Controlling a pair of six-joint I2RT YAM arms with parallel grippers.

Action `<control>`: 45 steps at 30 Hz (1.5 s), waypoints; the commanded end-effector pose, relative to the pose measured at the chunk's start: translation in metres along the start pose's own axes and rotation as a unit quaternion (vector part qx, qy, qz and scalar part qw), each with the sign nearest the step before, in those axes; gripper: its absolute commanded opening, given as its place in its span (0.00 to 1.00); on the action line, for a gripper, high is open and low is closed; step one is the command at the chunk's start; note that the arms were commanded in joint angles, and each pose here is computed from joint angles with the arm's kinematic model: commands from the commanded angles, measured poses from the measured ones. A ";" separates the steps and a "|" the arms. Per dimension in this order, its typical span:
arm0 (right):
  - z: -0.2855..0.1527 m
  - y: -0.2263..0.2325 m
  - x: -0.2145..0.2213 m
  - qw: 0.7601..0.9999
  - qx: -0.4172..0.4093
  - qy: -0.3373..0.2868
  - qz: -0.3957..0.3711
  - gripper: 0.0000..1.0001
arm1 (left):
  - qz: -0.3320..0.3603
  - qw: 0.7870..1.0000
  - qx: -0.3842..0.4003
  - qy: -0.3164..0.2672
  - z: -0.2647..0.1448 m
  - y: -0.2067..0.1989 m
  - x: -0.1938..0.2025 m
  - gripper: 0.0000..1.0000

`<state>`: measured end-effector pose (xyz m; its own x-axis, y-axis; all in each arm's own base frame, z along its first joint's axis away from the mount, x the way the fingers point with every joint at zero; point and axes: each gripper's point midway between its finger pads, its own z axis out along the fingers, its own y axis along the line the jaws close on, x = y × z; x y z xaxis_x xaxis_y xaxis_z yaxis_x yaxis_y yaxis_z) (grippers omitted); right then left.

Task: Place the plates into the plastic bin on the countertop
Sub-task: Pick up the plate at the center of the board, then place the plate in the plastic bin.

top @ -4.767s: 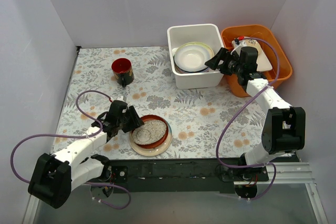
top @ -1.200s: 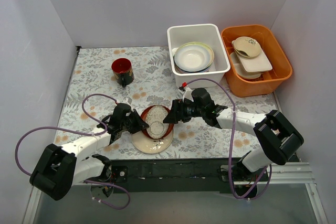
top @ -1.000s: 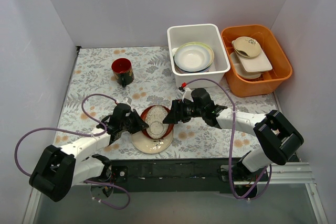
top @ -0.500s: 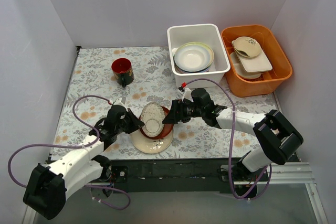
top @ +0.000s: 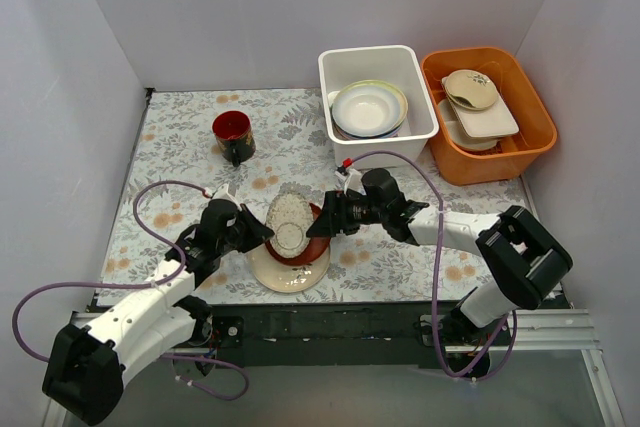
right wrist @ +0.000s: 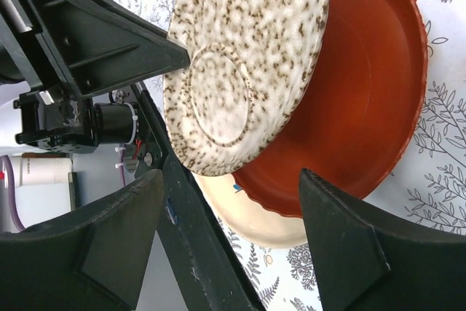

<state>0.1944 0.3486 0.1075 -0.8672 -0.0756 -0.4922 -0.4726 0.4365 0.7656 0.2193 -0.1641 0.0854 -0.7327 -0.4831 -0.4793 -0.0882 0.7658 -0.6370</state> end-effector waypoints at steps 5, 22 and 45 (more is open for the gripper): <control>0.006 0.014 -0.008 0.999 -0.031 -0.008 -0.011 0.82 | 0.002 0.996 0.077 -0.036 -0.013 -0.043 -0.025 0.00; 0.009 0.019 -0.003 0.998 -0.055 -0.011 0.011 0.70 | 0.038 0.984 0.174 0.018 -0.016 -0.074 -0.005 0.00; 0.010 0.024 -0.001 0.997 -0.075 -0.008 0.017 0.01 | 0.046 0.984 0.173 0.020 -0.015 -0.069 -0.001 0.26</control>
<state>0.1880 0.3615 0.1129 -0.9104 -0.0338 -0.4122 -0.3975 0.3471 0.8494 0.2122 -0.2020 0.1171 -0.7806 -0.3823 -0.4946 0.1422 0.6619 -0.7360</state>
